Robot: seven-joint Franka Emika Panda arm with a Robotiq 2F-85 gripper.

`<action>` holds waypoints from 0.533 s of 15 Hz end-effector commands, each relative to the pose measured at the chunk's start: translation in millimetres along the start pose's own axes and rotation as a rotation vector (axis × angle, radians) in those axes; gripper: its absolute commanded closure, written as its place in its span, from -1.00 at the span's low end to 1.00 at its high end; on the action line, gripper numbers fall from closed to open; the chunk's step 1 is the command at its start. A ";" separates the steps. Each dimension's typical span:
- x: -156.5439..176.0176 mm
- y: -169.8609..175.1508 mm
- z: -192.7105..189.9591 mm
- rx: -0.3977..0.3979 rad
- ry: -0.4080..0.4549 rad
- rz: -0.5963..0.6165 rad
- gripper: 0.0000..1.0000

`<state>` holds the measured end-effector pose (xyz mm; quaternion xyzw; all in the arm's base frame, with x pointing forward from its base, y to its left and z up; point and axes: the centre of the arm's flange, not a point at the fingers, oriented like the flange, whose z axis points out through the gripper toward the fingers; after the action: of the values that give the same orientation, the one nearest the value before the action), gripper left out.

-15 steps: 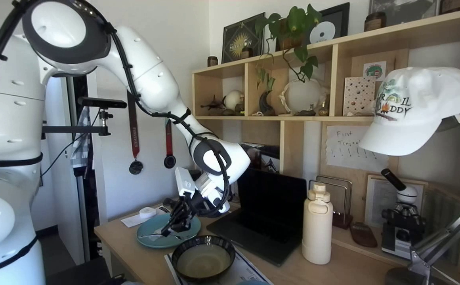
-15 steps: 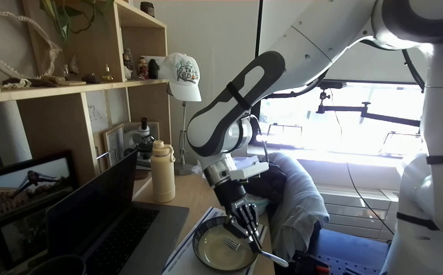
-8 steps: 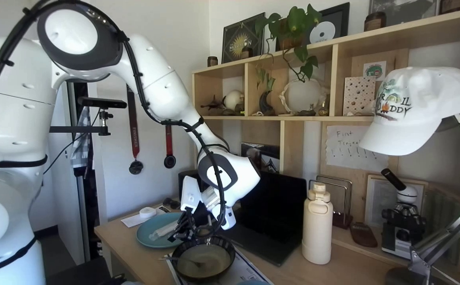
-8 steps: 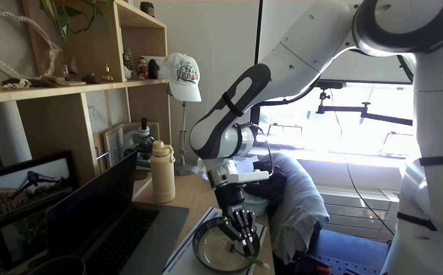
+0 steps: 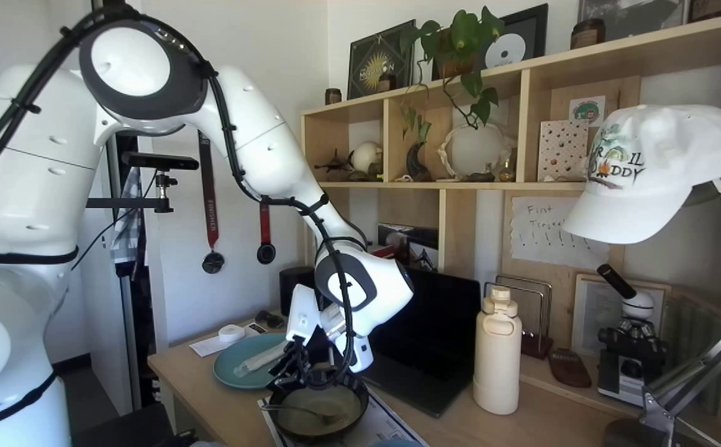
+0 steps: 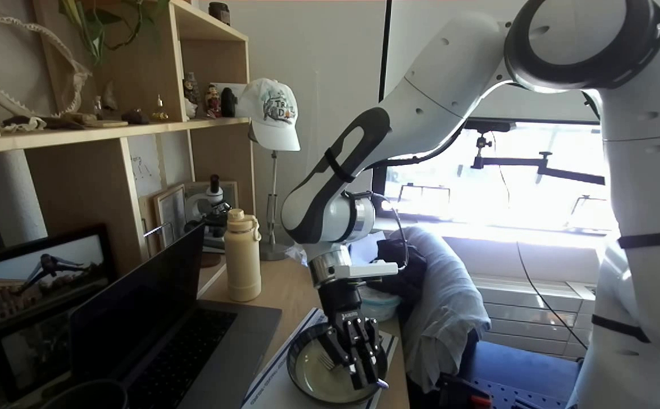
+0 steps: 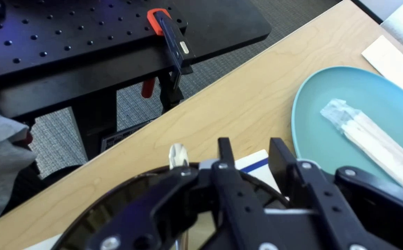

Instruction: Pick up the folk from the light blue plate and put it in the black bowl.

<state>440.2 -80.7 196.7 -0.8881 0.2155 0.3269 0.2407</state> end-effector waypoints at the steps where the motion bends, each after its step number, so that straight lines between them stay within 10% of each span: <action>1: -7.9 -22.2 -19.4 -0.044 0.060 -0.020 -0.30; 5: -35.7 -61.4 -51.7 -0.186 0.120 -0.062 -0.91; 8: -67.6 -102.3 -71.1 -0.342 0.200 -0.083 -1.00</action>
<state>480.6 -52.2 267.5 -0.9369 0.1607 0.2782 0.1378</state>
